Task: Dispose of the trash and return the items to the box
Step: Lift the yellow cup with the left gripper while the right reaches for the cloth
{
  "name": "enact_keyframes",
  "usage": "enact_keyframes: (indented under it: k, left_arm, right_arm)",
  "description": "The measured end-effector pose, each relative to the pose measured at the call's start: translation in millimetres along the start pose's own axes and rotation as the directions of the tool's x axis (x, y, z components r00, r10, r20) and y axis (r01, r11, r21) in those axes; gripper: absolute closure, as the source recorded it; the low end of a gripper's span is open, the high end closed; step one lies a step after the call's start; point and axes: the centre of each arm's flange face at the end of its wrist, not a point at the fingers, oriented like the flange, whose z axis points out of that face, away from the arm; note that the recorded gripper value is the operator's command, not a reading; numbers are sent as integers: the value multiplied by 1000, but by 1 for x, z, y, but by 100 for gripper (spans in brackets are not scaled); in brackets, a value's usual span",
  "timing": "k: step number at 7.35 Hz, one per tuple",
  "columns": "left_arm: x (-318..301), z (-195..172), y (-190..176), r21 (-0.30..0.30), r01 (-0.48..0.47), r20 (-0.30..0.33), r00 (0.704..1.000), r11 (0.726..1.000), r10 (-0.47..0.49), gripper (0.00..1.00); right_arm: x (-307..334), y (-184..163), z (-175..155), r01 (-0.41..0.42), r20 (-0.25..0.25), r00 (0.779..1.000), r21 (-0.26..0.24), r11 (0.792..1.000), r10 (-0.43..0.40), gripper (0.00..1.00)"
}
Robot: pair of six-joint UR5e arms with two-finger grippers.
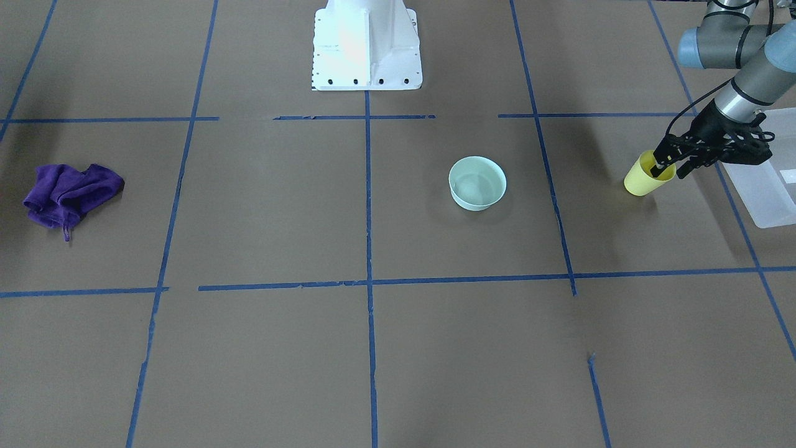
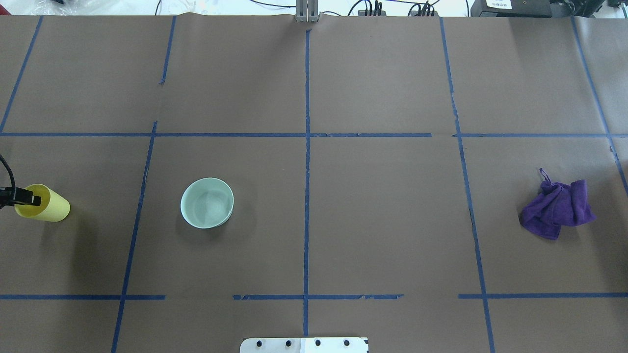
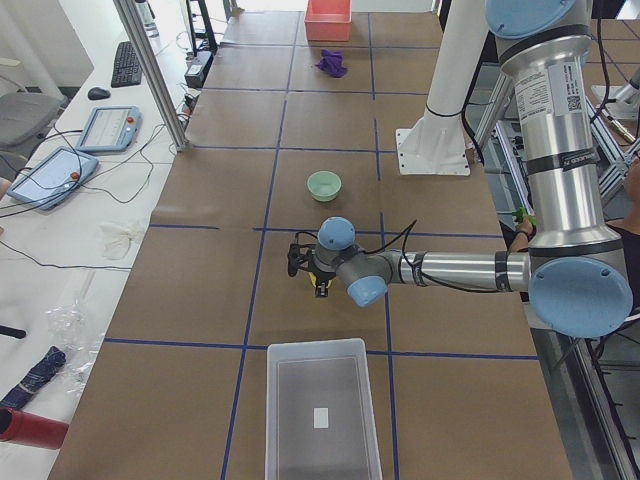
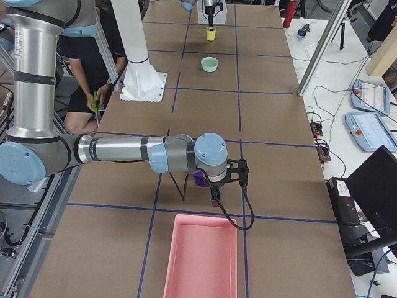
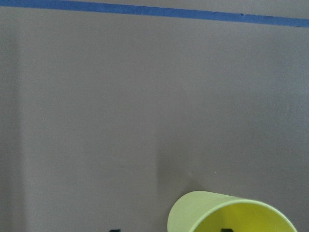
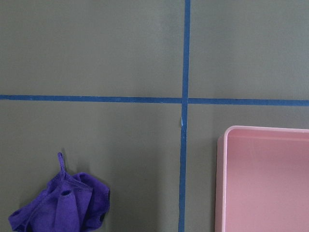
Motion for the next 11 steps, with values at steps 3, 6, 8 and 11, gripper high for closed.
enact_keyframes:
  k: [3,6,8,11]
  left_arm:
    - [14,-8,-4,17,16,-18,1000,1000,-16,100]
    - [52,-45,-4,-41,-16,-139,990,999,10,100]
    - [65,-64,-11,-67,-7,-159,987,998,-4,100]
    - [58,-93,-27,-10,-30,-144,989,999,29,100]
  right_arm:
    - [0,1,0,-5,2,1000,-2,1000,5,0]
    - [-15,-3,3,-42,21,999,-5,999,43,0]
    - [-59,-8,38,-98,23,995,-14,995,98,0]
    - [-112,0,90,-133,13,991,9,991,133,0]
